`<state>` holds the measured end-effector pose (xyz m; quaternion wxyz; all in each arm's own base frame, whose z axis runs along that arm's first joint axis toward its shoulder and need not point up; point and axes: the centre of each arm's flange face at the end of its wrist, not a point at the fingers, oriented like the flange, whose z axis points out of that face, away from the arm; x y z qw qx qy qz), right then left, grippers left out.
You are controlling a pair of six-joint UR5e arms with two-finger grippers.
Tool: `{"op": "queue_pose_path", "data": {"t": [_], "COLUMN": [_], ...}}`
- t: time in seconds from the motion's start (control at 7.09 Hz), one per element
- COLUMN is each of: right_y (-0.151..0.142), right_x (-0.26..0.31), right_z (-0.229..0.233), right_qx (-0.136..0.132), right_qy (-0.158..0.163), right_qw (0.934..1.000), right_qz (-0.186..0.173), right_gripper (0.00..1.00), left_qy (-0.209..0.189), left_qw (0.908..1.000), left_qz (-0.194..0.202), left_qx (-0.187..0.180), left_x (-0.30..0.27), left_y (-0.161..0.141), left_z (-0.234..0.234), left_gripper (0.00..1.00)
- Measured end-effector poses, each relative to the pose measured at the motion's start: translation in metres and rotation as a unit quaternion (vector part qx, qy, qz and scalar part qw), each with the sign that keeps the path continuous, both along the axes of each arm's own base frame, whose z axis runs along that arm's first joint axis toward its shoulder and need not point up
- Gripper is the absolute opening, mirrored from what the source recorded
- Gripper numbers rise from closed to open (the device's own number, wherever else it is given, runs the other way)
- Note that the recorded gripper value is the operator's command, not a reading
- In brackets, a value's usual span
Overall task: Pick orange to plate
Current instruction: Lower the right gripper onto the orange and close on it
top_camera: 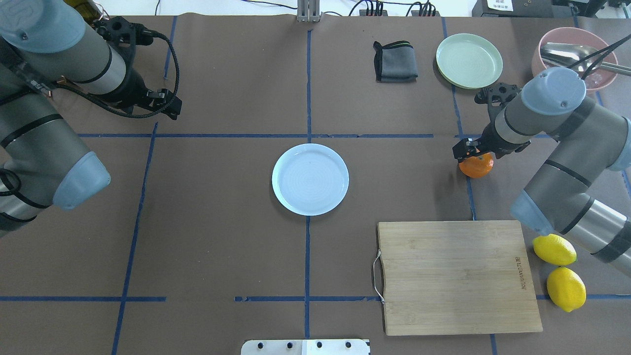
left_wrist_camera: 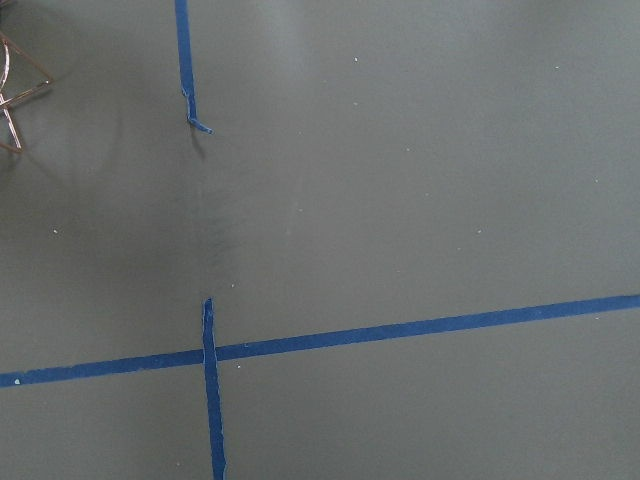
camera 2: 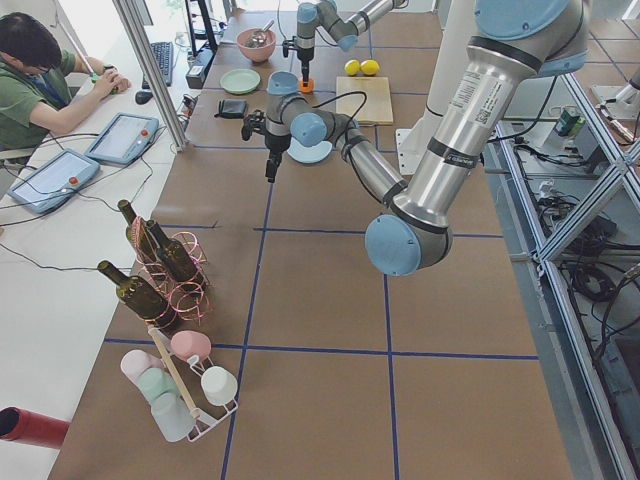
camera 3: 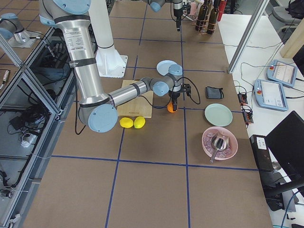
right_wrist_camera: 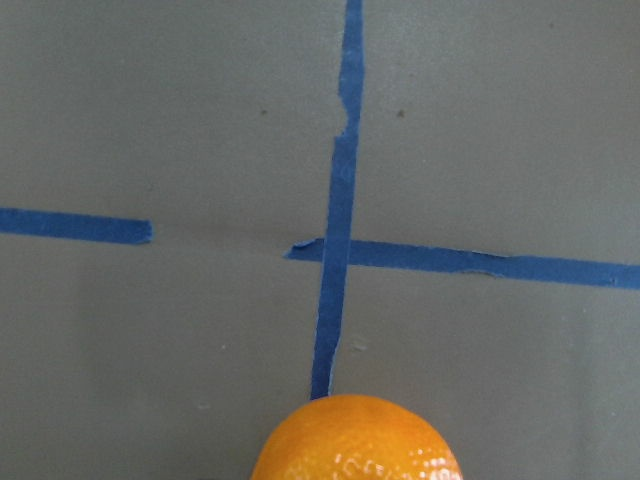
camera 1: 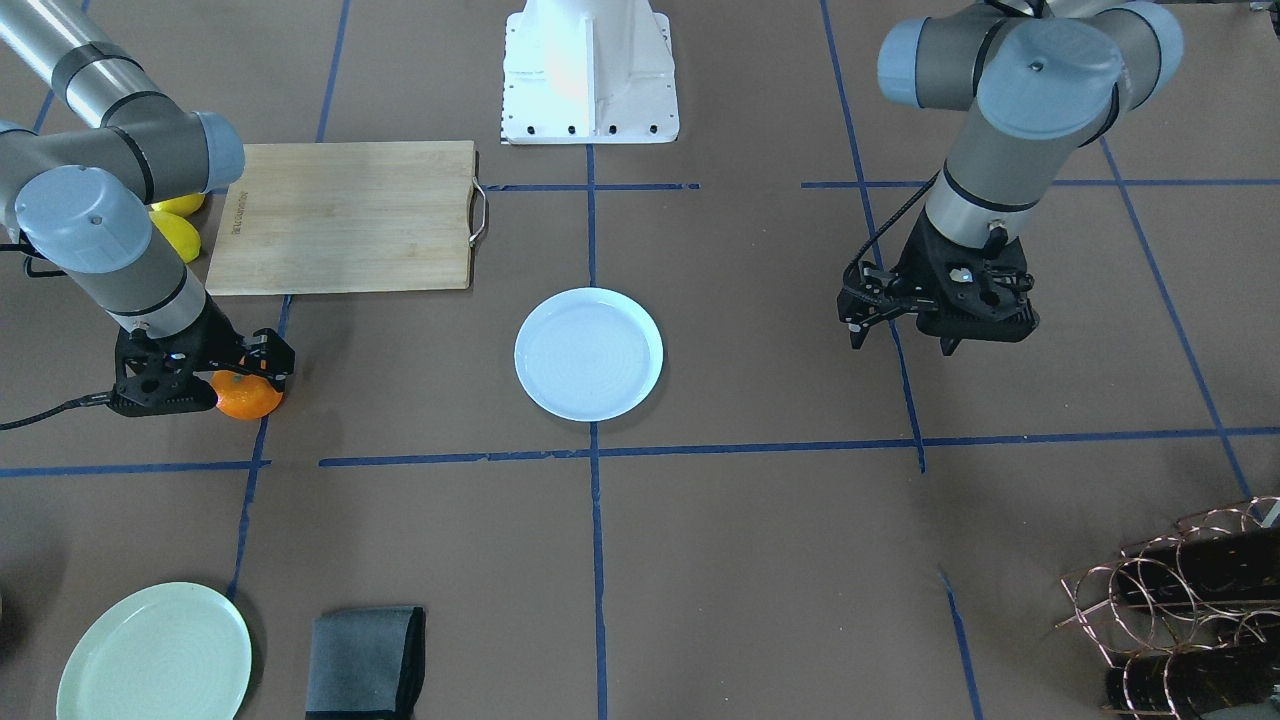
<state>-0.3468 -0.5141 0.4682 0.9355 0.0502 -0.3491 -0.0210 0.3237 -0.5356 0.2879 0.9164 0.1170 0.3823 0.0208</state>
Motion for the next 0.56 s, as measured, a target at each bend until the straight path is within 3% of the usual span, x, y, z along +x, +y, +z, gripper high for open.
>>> {"op": "queue_pose_path", "data": {"t": [0.56], "right_y": [0.0024], "right_x": [-0.0085], "right_z": [0.0040], "right_qx": [-0.004], "right_qy": [0.002], "right_qw": [1.0000], "right_qz": [-0.005], "right_gripper": [1.00], "left_qy": [0.000], "left_qw": [1.0000], "left_qz": [0.000], "left_qx": [0.000], "left_x": [0.0001], "left_y": [-0.0002], "left_z": [0.0003], "left_gripper": [1.00]}}
